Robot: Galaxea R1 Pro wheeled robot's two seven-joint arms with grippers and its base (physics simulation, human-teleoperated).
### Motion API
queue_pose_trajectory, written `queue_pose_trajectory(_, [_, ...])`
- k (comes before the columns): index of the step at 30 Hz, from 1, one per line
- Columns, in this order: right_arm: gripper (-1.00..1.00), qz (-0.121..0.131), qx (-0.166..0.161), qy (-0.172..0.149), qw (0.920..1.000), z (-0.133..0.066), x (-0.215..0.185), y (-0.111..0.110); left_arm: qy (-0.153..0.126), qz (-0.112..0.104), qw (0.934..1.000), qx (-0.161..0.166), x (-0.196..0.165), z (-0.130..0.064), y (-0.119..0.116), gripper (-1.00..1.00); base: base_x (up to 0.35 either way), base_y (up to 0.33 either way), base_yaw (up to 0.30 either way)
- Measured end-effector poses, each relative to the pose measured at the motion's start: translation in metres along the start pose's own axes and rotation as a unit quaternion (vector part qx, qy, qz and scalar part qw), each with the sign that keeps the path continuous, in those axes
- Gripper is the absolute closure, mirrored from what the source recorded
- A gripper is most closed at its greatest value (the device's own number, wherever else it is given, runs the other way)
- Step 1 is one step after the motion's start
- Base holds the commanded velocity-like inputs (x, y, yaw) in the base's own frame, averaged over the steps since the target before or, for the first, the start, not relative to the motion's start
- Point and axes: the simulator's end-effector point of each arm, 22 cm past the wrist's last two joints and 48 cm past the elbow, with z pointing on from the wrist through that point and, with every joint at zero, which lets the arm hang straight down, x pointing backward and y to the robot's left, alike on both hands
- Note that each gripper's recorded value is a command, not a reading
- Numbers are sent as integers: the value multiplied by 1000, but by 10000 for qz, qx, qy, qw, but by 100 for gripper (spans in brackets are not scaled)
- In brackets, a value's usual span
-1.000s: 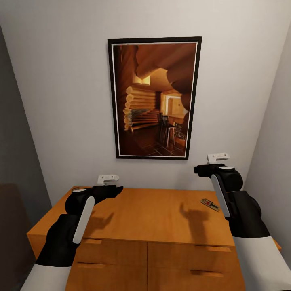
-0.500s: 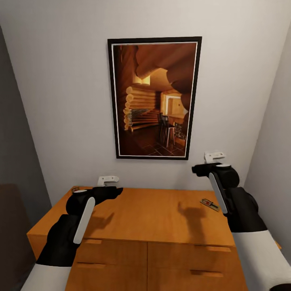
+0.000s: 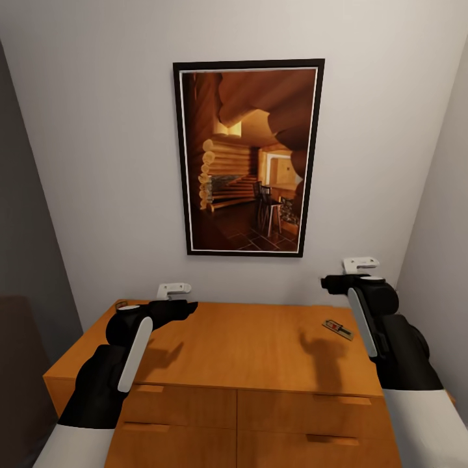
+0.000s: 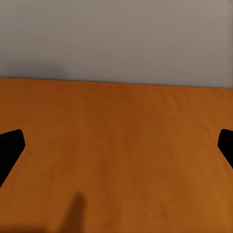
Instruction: Take the four mousetraps from the cabinet in the bathroom and place them on the bathroom floor. Make sure all four end up on the same floor surface, and ensure that at least two of them are either under or directly next to the same bathroom sink.
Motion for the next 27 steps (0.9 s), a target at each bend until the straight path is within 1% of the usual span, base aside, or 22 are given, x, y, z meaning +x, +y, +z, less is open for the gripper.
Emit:
queue_pose_trajectory(7, [-100, -43, 74, 196, 9998, 11, 14, -18, 0, 2, 10000, -2, 0, 0, 0, -100, 0, 0, 0])
queue_pose_trajectory(17, [-100, -137, 84, 196, 9997, 20, -1, -39, 0, -2, 10000, 3, 0, 0, 0, -100, 0, 0, 0])
queue_pose_trajectory(27, [-100, -432, 14, 201, 9989, 27, -16, -45, 1, 1, 10000, 6, 0, 0, 0, -100, 0, 0, 0])
